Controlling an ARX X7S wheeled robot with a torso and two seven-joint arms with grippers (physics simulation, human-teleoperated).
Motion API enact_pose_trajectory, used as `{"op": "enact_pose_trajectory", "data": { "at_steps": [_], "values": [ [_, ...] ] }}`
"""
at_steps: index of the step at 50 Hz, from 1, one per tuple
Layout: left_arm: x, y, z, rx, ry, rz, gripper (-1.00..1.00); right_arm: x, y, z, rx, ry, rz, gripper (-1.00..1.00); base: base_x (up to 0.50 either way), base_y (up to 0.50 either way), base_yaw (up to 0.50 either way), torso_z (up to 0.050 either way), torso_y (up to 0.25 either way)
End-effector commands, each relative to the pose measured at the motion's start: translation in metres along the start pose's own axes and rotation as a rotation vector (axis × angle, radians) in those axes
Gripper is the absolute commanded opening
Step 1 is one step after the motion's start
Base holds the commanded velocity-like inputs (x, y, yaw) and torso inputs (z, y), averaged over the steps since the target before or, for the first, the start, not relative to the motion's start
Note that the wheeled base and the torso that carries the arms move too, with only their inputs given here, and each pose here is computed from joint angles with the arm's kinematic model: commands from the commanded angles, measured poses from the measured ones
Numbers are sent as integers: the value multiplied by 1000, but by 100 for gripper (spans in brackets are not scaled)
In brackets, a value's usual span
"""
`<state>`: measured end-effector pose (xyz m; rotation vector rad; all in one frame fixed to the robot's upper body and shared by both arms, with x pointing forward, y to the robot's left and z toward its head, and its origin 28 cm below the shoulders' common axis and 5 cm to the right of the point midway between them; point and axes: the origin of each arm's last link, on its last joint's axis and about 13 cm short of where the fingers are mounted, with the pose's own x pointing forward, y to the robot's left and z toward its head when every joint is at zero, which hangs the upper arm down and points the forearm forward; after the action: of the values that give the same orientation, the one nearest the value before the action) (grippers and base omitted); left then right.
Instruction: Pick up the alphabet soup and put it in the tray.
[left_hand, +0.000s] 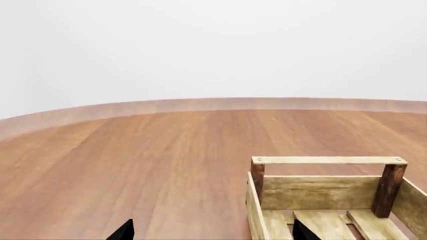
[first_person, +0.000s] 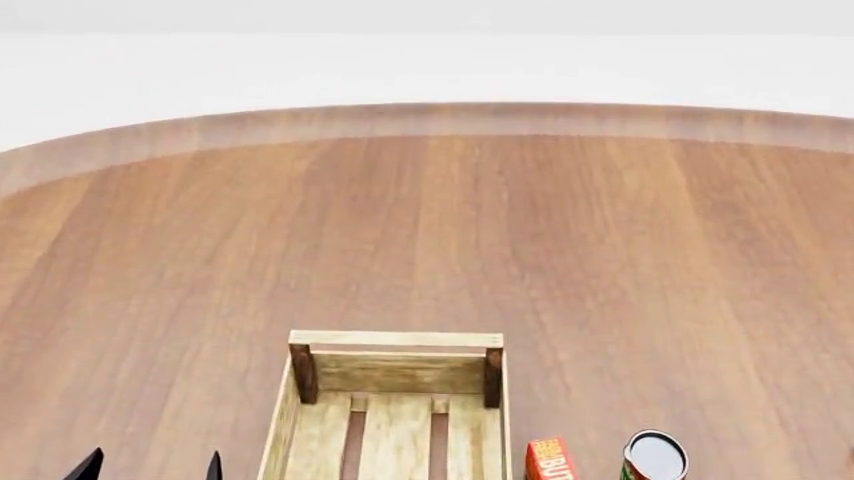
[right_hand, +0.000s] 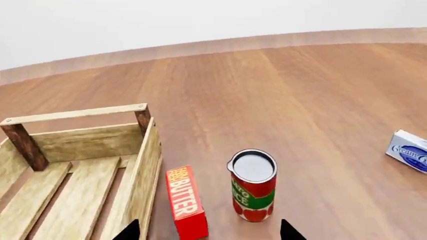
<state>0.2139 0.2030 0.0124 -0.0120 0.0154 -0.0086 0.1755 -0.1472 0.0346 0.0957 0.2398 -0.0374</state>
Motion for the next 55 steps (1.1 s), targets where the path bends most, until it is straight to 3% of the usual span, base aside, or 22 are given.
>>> {"op": "enact_pose_trajectory", "data": {
  "at_steps": [1,55],
  "values": [
    [-1,0,0,-3,2,-2,100,-18,-16,-1,14,58,-40,100,0,0,0,0,0],
    [0,2,0,-1,-3,4,100,-56,-81,-6,85,62,-374,100,0,0,0,0,0]
  ]
}}
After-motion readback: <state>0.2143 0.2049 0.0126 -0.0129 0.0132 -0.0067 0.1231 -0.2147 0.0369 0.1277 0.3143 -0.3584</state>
